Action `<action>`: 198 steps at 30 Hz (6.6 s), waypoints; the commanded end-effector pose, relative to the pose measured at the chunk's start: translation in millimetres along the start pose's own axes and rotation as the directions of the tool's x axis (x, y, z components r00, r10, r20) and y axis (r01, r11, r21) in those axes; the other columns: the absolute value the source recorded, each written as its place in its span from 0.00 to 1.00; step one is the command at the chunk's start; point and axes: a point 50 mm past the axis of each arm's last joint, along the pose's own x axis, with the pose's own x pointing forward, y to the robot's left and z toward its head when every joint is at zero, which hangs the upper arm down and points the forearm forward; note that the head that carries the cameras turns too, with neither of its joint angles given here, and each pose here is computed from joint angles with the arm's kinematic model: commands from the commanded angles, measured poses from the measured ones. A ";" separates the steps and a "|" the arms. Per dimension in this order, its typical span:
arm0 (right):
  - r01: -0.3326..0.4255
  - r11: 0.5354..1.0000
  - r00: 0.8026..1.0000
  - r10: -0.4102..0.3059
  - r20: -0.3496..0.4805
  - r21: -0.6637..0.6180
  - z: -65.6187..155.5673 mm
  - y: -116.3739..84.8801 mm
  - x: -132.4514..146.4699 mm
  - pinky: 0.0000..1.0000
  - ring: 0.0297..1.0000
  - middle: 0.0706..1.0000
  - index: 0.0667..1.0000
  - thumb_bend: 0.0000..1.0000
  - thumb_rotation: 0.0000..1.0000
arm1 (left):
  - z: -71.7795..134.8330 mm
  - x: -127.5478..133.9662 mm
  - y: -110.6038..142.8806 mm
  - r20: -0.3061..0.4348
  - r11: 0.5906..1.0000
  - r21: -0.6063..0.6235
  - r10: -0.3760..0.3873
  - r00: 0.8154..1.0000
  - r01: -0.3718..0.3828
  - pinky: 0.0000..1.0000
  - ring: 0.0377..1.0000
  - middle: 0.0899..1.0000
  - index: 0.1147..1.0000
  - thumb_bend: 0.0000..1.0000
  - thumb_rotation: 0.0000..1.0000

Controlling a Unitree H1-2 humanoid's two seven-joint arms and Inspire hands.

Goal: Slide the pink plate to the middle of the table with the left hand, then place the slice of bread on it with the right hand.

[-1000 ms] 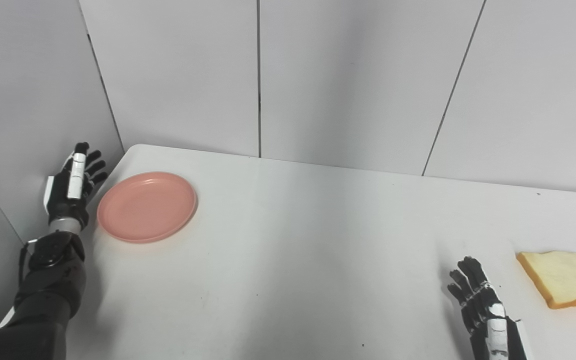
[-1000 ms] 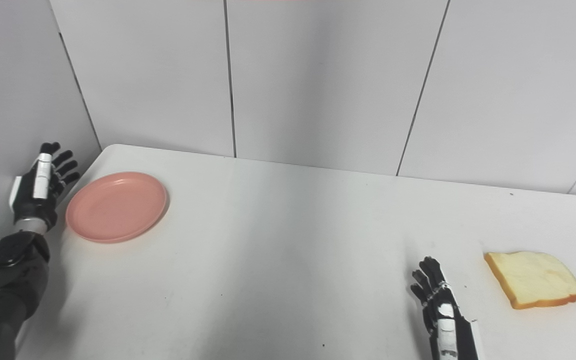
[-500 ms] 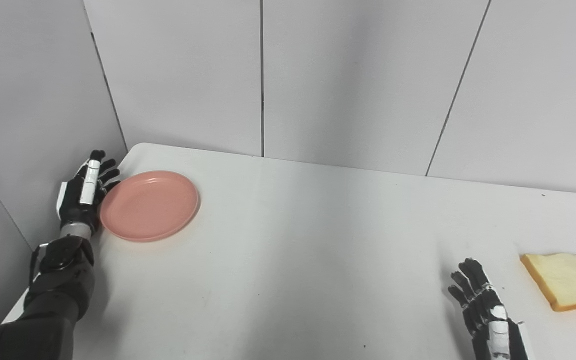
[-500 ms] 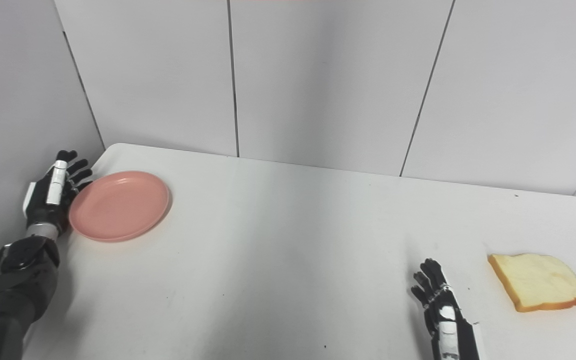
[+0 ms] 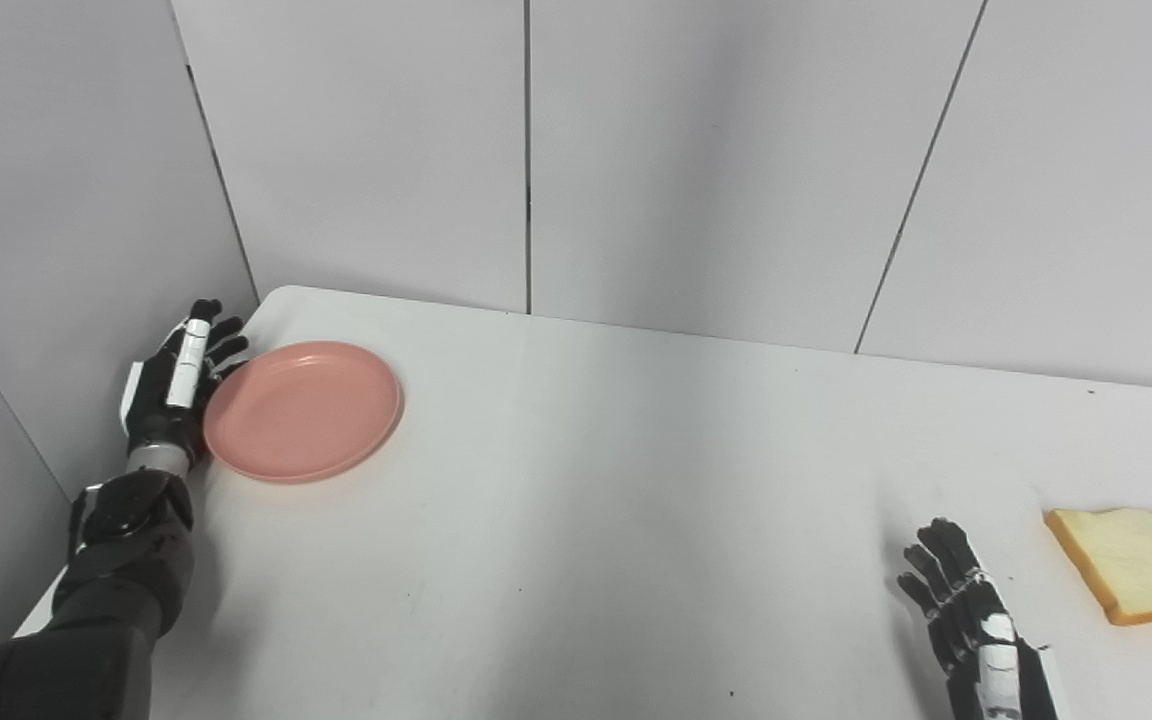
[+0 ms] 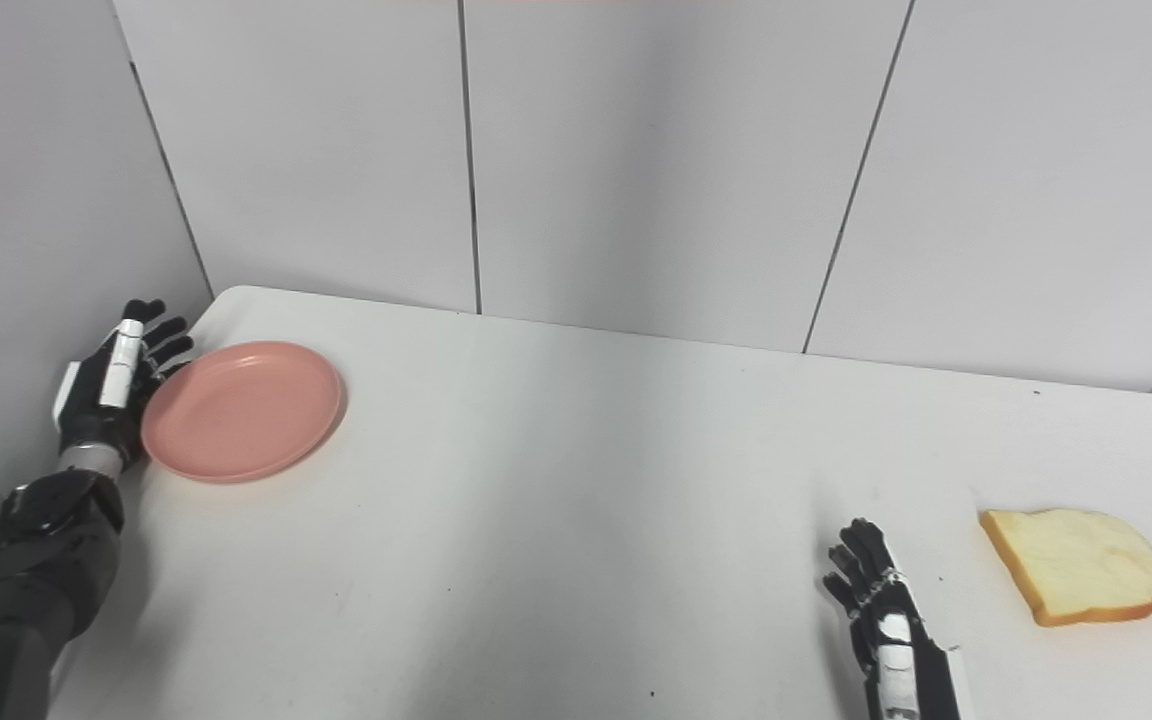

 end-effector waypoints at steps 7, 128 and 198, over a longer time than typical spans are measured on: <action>0.018 1.000 0.991 -0.015 -0.133 0.024 -28.7 1.6 -27.3 0.90 0.90 0.91 0.89 0.81 1.00 | 24.0 13.9 -26.7 0.083 0.997 0.004 -0.083 0.993 0.083 0.73 0.80 0.79 0.83 0.92 0.80; 0.115 0.969 0.981 -0.076 0.178 -0.219 42.5 29.3 0.0 0.84 0.87 0.88 0.89 0.82 1.00 | -5.9 -139.1 -249.7 -0.008 0.844 -0.297 -0.471 0.882 0.447 0.79 0.88 0.86 0.87 0.89 0.87; -0.543 -0.309 0.816 0.023 -0.577 -0.781 224.9 -192.0 197.5 0.82 0.91 0.95 1.00 1.00 0.25 | -20.5 -154.3 -267.9 -0.059 0.847 -0.309 -0.472 0.880 0.433 0.79 0.85 0.84 0.85 0.89 0.85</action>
